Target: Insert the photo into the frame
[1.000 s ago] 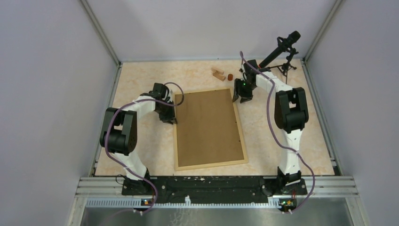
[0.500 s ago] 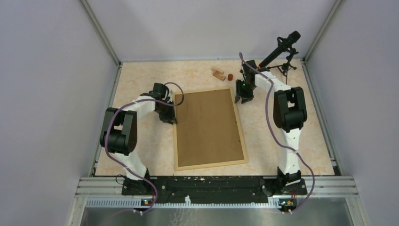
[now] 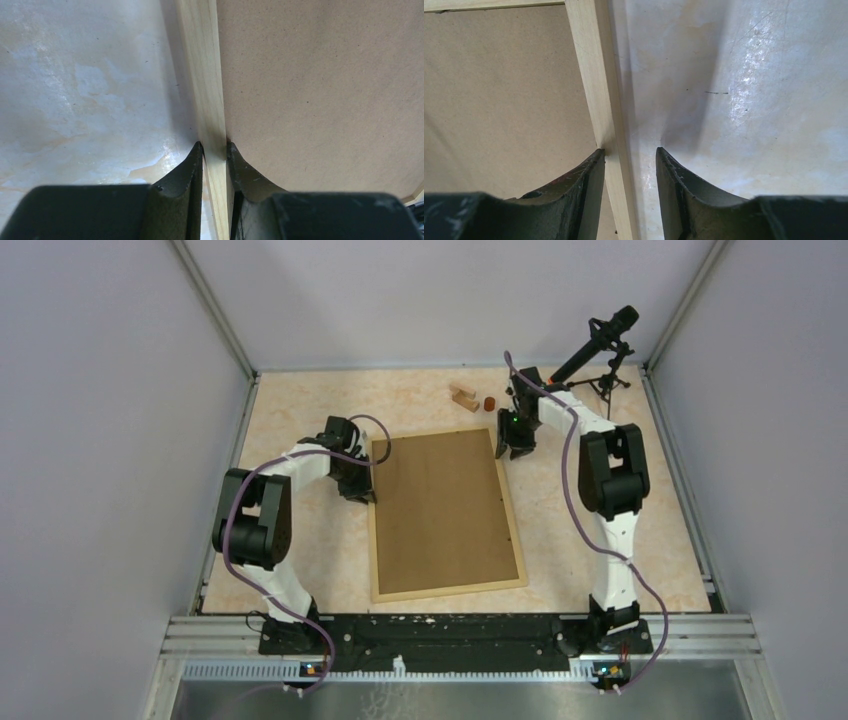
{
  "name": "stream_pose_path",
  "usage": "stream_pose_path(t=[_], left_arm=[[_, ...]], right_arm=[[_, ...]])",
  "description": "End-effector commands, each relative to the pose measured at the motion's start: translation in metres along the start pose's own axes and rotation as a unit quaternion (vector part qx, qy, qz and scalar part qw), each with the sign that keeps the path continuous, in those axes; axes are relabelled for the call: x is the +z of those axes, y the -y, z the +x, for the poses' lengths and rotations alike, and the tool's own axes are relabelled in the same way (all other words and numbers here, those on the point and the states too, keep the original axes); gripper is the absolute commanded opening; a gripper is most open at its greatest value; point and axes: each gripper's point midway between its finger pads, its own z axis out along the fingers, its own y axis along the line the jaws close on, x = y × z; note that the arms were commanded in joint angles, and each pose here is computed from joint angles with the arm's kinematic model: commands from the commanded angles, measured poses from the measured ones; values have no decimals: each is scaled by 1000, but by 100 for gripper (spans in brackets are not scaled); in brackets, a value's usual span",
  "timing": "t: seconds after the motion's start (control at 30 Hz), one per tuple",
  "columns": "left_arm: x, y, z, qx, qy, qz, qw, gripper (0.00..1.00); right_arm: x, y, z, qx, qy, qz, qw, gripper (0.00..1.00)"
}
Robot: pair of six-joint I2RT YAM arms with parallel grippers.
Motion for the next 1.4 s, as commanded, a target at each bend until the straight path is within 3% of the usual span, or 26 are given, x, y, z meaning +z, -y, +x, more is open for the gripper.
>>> stream_pose_path(t=[0.0, 0.5, 0.63, 0.77, 0.97, 1.37], left_arm=[[7, -11, 2, 5, -4, -20, 1000, 0], [6, -11, 2, 6, -4, -21, 1000, 0], [6, -11, 2, 6, -4, -21, 1000, 0], [7, -11, 3, 6, -5, -21, 1000, 0], [6, -11, 2, 7, -3, -21, 1000, 0], [7, -11, 2, 7, -4, -19, 1000, 0]], right_arm=[[13, 11, 1, -7, -5, 42, 999, 41], [32, 35, 18, -12, -33, 131, 991, 41], [29, 27, 20, -10, -35, 108, 994, 41], [9, -2, 4, 8, -18, 8, 1000, 42], [-8, 1, -8, 25, -8, -29, 999, 43], [3, 26, 7, 15, -16, 41, 999, 41]])
